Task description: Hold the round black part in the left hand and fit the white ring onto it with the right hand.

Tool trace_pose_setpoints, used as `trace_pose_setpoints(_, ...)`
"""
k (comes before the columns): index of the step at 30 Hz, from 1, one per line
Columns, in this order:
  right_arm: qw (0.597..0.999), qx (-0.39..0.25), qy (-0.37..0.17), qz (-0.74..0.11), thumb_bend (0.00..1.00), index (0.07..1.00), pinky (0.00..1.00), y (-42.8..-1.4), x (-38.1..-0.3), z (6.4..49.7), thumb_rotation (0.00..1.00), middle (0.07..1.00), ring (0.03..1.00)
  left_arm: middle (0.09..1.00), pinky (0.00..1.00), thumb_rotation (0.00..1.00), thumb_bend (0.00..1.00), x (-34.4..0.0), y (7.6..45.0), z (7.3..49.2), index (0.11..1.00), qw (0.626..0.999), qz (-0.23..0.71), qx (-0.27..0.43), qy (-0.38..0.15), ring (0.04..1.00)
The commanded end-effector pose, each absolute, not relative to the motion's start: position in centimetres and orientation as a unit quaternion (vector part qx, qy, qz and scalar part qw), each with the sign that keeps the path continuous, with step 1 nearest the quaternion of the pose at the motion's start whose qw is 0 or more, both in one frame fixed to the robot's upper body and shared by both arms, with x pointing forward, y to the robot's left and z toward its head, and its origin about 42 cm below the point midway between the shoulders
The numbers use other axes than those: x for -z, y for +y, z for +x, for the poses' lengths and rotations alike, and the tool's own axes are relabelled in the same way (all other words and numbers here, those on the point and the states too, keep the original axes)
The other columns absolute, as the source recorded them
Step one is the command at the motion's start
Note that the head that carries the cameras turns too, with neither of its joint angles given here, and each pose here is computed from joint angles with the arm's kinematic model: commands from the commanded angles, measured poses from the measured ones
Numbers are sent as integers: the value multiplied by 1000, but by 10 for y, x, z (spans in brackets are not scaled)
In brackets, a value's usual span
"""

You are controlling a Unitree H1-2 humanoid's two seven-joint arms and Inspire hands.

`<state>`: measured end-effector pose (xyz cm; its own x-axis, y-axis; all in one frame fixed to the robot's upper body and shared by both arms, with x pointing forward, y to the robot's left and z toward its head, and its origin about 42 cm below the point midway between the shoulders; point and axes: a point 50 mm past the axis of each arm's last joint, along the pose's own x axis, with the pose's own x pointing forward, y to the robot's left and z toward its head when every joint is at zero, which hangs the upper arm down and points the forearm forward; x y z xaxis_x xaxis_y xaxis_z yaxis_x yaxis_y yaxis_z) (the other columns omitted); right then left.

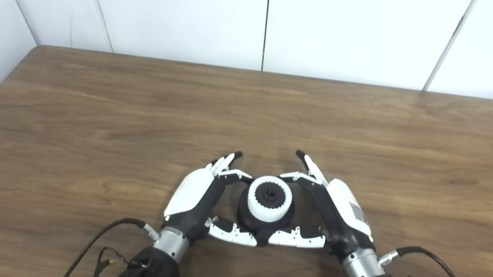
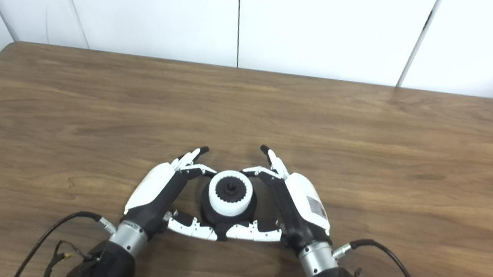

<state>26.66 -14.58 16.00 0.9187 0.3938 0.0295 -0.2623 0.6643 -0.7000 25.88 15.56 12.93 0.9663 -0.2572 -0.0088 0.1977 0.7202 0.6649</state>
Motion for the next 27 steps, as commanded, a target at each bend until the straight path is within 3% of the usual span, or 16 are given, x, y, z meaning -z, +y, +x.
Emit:
trace_pose_setpoints(1,901,-189,-107,-375,1000,1000,936,-143,-171,271,459,1000,1000,1000,1000,286,915,-142,153,264,616,926,352,118,-68,1000)
trace_pose_setpoints(17,900,-198,-103,-375,1000,1000,974,-147,-167,269,448,1000,1000,1000,1000,269,910,-143,152,264,615,928,348,115,-69,1000)
trace_pose_setpoints(27,898,-196,-85,-385,1000,1000,942,-152,-167,271,445,1000,1000,1000,1000,276,911,-142,153,265,616,928,347,113,-68,1000)
